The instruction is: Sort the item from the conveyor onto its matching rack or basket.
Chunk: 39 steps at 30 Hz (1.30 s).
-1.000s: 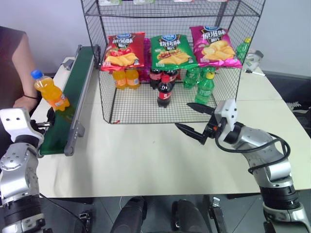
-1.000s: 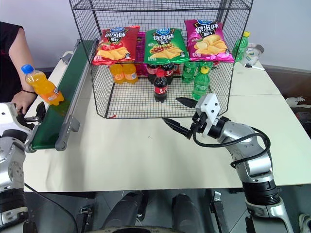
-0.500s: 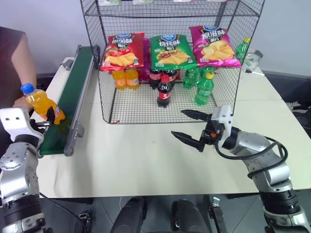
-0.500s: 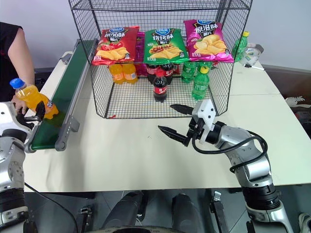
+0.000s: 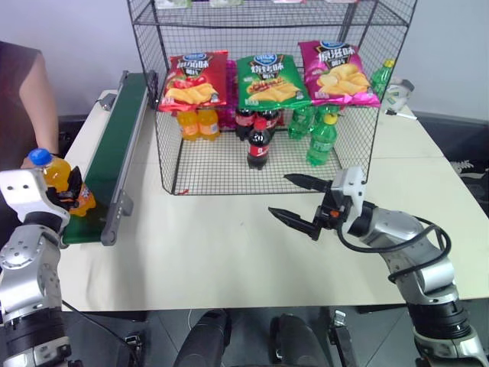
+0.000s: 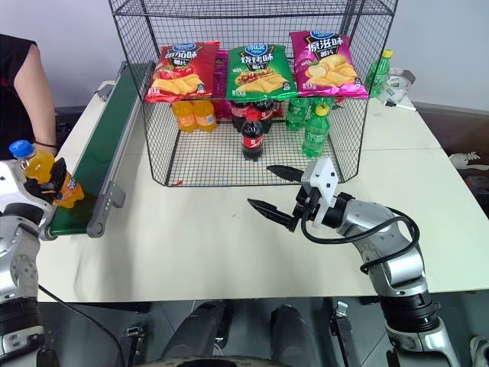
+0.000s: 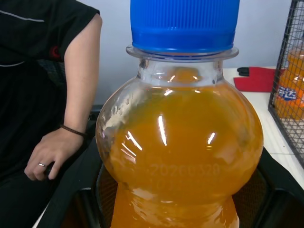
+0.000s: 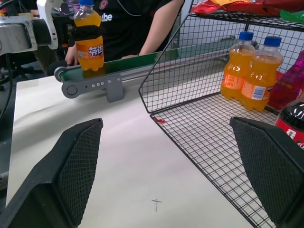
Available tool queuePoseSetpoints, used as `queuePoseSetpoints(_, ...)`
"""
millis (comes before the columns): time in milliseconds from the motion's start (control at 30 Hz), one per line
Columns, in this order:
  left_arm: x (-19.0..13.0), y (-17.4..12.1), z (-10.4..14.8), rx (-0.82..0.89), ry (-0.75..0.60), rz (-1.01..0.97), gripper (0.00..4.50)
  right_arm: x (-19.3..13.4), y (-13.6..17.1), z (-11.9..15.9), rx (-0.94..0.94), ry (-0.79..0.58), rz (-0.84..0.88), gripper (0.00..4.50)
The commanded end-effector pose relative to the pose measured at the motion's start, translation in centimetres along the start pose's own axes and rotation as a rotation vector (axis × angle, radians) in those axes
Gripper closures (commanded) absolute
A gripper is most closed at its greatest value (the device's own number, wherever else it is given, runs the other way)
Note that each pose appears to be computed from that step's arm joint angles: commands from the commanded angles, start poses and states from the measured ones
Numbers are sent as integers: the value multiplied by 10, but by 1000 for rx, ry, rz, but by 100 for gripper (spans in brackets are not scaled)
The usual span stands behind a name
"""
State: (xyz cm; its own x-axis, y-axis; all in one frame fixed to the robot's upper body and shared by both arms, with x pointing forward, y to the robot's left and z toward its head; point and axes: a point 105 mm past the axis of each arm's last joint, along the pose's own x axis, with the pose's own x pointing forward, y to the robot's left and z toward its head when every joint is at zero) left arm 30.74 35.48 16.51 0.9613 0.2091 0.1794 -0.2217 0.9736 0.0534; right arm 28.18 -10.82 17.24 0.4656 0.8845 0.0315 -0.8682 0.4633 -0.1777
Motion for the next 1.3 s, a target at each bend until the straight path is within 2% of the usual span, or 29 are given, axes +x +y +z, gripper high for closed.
queuePoseSetpoints(33, 1, -9, 64, 0, -223, -58, 179, 0, 1, 9, -36, -30, 6, 0)
queuePoseSetpoints(167, 4, -47, 99, -36, -301, -249, 179, -2, -2, 9, -44, -26, -3, 0)
queuePoseSetpoints(300, 2, -92, 105, -67, -271, -457, 179, -3, -7, 12, -61, -24, -25, 0)
queuePoseSetpoints(433, 2, -144, 92, -113, -206, -631, 179, -5, -12, 17, -81, -24, -56, 0)
queuePoseSetpoints(533, 12, -173, 67, -92, -127, -664, 179, -7, -15, 21, -96, -19, -83, 0)
queuePoseSetpoints(667, 32, -202, 43, -102, -111, -654, 179, -11, -17, 25, -108, -15, -109, 0)
queuePoseSetpoints(967, 77, -235, 7, -99, -119, -489, 179, -16, -16, 25, -118, -6, -151, 0)
queuePoseSetpoints(1300, 96, -245, -8, -83, -104, -351, 179, -24, -16, 20, -118, 2, -174, 0)
